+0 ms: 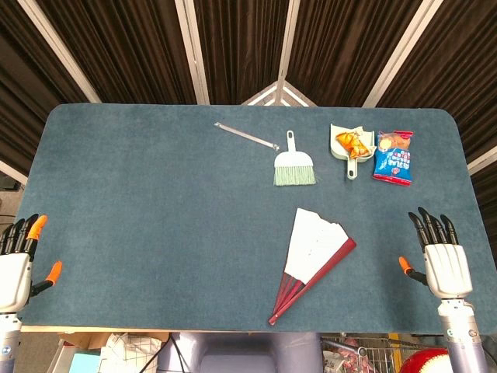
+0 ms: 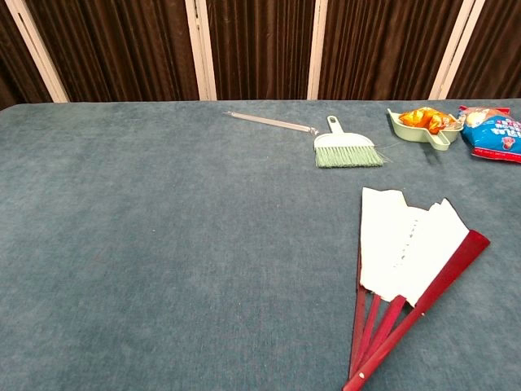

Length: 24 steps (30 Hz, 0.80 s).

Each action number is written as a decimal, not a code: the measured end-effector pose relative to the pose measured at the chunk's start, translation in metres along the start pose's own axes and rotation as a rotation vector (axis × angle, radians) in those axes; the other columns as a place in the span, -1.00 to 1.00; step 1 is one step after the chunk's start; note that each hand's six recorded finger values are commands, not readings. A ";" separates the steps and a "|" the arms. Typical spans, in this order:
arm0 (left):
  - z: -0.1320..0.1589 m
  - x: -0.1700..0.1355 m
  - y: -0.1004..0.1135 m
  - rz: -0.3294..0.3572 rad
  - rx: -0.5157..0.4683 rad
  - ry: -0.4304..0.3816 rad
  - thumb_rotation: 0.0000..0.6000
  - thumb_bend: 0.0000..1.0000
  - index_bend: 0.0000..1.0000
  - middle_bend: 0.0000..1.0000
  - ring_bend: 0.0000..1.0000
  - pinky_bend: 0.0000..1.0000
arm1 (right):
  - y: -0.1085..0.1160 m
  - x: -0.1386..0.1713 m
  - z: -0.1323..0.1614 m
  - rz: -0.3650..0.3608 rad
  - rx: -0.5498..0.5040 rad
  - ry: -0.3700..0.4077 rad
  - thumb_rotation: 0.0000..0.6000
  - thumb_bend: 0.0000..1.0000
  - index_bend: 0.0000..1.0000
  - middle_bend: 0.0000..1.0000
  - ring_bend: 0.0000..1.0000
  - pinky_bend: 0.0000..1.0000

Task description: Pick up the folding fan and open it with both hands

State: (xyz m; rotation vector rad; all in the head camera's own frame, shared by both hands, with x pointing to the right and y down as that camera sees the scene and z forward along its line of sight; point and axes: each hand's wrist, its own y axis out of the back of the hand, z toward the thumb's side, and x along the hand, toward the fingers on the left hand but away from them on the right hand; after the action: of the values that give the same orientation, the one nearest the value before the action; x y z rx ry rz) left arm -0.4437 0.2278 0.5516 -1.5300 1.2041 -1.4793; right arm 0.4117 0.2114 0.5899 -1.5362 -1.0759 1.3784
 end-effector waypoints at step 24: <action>-0.004 -0.003 0.012 0.019 -0.046 -0.005 1.00 -0.10 -0.85 -0.96 -1.00 -0.93 | -0.009 0.014 0.036 0.050 -0.078 0.172 1.00 -0.47 -0.66 -0.85 -0.67 -0.83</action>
State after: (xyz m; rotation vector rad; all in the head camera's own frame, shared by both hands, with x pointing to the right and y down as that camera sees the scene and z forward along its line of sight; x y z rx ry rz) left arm -0.4493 0.2274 0.5404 -1.5474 1.2543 -1.4444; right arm 0.3757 0.2284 0.5902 -1.7155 -1.0010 1.2248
